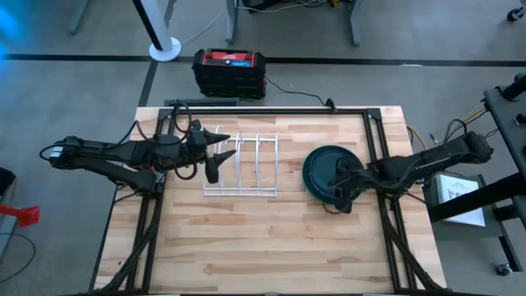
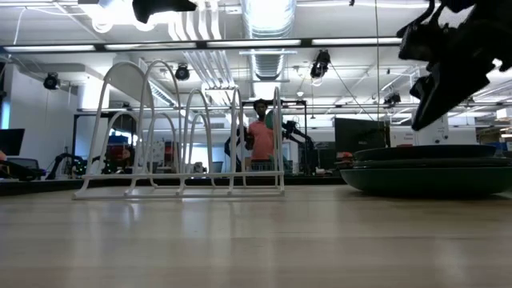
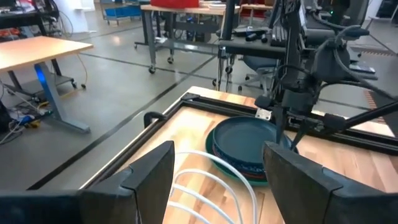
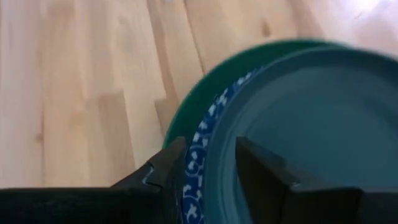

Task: Sort dishes
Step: Put the dark blue plate into the dish rack

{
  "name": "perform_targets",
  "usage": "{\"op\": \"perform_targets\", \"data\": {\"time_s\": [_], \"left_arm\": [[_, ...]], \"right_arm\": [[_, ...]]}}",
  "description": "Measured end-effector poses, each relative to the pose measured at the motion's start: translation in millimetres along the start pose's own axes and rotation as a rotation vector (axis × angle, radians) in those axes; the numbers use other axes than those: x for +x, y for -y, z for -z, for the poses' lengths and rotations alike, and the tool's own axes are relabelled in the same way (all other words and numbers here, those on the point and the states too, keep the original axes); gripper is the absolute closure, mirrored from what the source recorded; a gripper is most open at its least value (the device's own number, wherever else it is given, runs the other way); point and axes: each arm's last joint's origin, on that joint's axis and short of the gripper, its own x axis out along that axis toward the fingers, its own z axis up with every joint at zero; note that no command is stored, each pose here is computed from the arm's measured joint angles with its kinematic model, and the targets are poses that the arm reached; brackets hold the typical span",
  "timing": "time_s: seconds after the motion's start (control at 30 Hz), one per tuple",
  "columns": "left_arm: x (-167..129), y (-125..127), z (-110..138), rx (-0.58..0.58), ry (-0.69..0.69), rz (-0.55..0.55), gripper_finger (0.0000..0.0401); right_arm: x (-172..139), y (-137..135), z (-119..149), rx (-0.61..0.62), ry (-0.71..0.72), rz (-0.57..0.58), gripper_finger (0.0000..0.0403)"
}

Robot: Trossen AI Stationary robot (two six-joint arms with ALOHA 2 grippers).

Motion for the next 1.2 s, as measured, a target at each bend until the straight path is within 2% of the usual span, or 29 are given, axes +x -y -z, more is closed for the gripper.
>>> {"op": "perform_targets", "data": {"time_s": [0.23,0.47,0.6,0.73,0.8,1.2], "left_arm": [[0,0,2,0.009,-0.019,-0.002,0.0169],[0,0,2,0.01,-0.019,-0.001,0.0169],[0,0,2,0.01,-0.019,-0.001,0.0169],[0,0,2,0.01,-0.019,-0.002,0.0169],[0,0,2,0.01,-0.019,-0.002,0.0169],[0,0,2,0.012,-0.022,-0.004,0.0169]], "right_arm": [[25,-4,5,-0.019,-0.138,0.057,0.0263],[37,-6,5,0.01,-0.182,0.092,0.0274],[35,-5,5,0.019,-0.178,0.085,0.031],[31,-4,6,0.018,-0.167,0.081,0.0373],[28,-4,5,0.02,-0.153,0.08,0.0392],[5,2,3,0.089,-0.029,0.085,0.0401]]}}
